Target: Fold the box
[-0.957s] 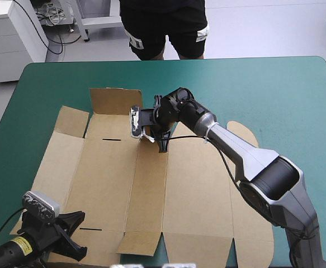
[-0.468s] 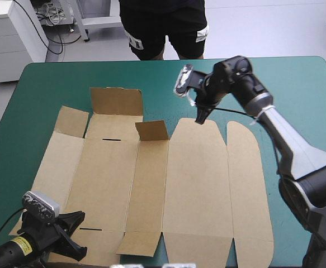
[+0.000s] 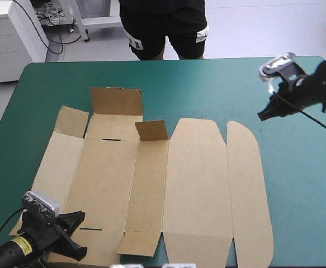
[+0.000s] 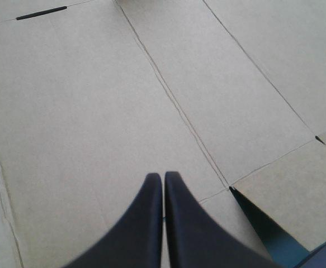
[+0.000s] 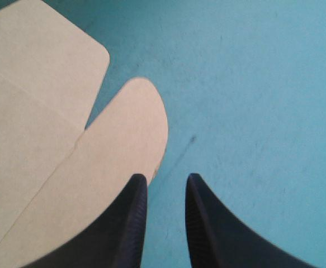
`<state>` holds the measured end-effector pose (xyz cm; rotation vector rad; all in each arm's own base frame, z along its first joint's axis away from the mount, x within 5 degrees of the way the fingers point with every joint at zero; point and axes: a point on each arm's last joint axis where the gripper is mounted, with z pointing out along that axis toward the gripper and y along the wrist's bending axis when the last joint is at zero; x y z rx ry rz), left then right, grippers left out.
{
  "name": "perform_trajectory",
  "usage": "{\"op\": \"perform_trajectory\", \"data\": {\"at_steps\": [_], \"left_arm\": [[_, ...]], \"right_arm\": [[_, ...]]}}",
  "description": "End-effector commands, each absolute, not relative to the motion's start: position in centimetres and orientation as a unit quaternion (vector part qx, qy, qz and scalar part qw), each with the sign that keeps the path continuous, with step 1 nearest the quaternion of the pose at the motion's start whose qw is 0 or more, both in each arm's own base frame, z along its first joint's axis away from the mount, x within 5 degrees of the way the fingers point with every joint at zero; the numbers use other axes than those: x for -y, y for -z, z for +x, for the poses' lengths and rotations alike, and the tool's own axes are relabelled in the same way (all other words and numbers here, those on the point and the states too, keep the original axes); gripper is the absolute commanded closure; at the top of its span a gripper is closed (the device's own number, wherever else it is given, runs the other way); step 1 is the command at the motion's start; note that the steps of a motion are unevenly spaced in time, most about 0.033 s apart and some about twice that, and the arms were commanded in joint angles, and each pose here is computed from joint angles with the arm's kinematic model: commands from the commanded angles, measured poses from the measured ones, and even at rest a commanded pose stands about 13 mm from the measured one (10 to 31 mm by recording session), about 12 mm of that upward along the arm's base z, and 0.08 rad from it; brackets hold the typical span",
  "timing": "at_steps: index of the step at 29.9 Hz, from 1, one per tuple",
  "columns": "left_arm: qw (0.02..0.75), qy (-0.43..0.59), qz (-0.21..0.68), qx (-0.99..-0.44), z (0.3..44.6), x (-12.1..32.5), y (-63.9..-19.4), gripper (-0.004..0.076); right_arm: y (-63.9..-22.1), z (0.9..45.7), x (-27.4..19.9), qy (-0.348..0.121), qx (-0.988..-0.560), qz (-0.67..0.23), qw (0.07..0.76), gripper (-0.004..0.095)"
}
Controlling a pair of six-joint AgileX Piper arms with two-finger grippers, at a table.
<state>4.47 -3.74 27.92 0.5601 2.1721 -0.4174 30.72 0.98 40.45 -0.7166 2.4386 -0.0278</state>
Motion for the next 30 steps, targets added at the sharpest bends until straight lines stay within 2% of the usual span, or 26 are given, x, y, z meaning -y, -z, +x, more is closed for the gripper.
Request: {"op": "perform_trajectory", "data": {"at_steps": [1, 8, 15, 24, 30], "left_arm": [[0.446, 0.18, 0.215, -0.85, 4.8, 4.0, -29.1, 0.0732], [0.446, 0.18, 0.215, -0.85, 4.8, 4.0, -29.1, 0.0732], [0.446, 0.18, 0.215, -0.85, 4.8, 4.0, -29.1, 0.0731], [0.444, 0.181, 0.211, -0.852, 5.0, 4.0, -29.2, 0.0732], [0.436, 0.18, 0.208, -0.857, 6.6, 4.7, -31.0, 0.0732]], "right_arm": [[-41.3, 26.3, 1.4, 0.017, -0.923, -0.21, 0.322, 0.0699], [-38.5, 19.2, 2.7, 0.017, -0.941, -0.112, 0.32, 0.0699], [-35.6, 14.1, 1.5, 0.01, -0.944, -0.096, 0.317, 0.07], [-34.1, 13.0, 1.3, 0.013, -0.942, -0.093, 0.322, 0.0701], [-34.2, 13.1, 1.4, 0.016, -0.939, -0.092, 0.33, 0.0732]]}}
